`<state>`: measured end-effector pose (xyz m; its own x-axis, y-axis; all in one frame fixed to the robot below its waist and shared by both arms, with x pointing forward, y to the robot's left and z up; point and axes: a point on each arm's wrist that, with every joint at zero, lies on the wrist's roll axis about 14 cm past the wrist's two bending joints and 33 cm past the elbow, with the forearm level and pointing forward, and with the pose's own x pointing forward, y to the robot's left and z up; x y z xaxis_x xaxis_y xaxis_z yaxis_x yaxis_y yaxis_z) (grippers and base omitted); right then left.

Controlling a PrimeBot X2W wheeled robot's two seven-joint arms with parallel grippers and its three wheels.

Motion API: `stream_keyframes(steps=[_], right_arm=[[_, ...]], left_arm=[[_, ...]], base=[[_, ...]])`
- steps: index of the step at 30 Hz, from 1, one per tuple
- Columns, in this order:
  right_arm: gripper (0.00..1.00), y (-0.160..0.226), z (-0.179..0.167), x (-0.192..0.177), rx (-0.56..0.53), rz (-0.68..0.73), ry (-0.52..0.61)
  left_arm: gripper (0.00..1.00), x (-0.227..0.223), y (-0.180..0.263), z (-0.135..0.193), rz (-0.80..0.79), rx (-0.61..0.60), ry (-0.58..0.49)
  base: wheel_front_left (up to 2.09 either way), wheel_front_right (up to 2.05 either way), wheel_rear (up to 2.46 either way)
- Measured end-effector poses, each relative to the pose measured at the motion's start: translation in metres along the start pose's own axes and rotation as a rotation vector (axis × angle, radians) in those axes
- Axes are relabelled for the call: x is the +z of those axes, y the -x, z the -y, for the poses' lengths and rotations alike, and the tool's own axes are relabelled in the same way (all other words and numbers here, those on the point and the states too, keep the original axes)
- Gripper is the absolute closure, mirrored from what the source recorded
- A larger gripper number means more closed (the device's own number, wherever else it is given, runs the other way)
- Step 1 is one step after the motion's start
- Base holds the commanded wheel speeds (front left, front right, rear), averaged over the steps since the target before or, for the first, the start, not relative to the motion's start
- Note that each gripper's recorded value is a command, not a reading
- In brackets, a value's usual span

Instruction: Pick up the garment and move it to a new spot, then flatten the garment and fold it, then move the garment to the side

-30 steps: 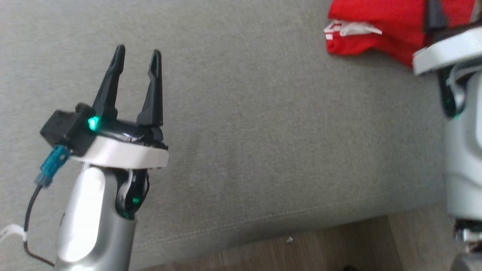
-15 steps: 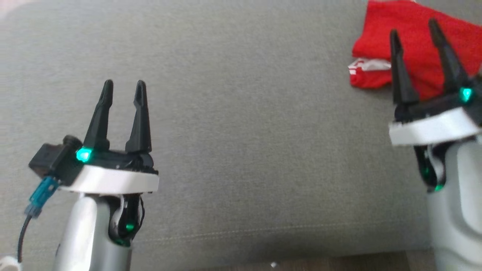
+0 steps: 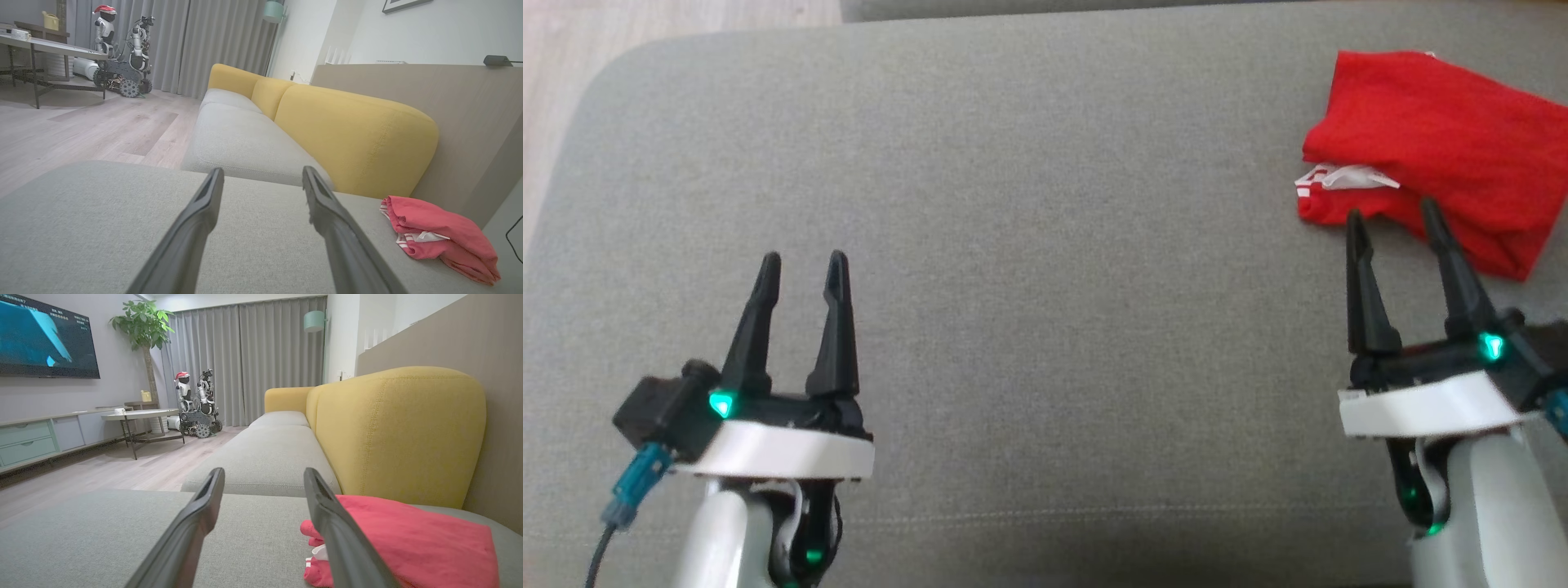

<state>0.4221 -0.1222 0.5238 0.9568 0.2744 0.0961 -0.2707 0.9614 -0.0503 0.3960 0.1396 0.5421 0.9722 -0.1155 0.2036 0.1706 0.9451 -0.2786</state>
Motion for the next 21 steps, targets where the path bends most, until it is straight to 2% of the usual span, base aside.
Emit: stream_keyframes(steps=[9, 11, 17, 21], right_arm=[[0.00, 0.016, -0.007, -0.006, -0.017, 0.001, -0.034], [0.00, 0.016, -0.008, -0.006, -0.016, 0.002, -0.032], [0.00, 0.015, -0.008, -0.008, -0.017, -0.002, -0.029], [0.00, 0.015, -0.009, -0.010, -0.015, -0.005, -0.029]], left_arm=[[0.00, -0.006, 0.021, -0.011, -0.033, 0.071, -0.010], [0.00, -0.007, 0.021, -0.012, -0.035, 0.076, -0.042], [0.00, -0.008, 0.021, -0.015, -0.038, 0.090, -0.041], [0.00, -0.009, 0.020, -0.015, -0.040, 0.083, -0.002]], base=[[0.00, 0.00, 0.00], [0.00, 0.00, 0.00], [0.00, 0.00, 0.00], [0.00, 0.00, 0.00]])
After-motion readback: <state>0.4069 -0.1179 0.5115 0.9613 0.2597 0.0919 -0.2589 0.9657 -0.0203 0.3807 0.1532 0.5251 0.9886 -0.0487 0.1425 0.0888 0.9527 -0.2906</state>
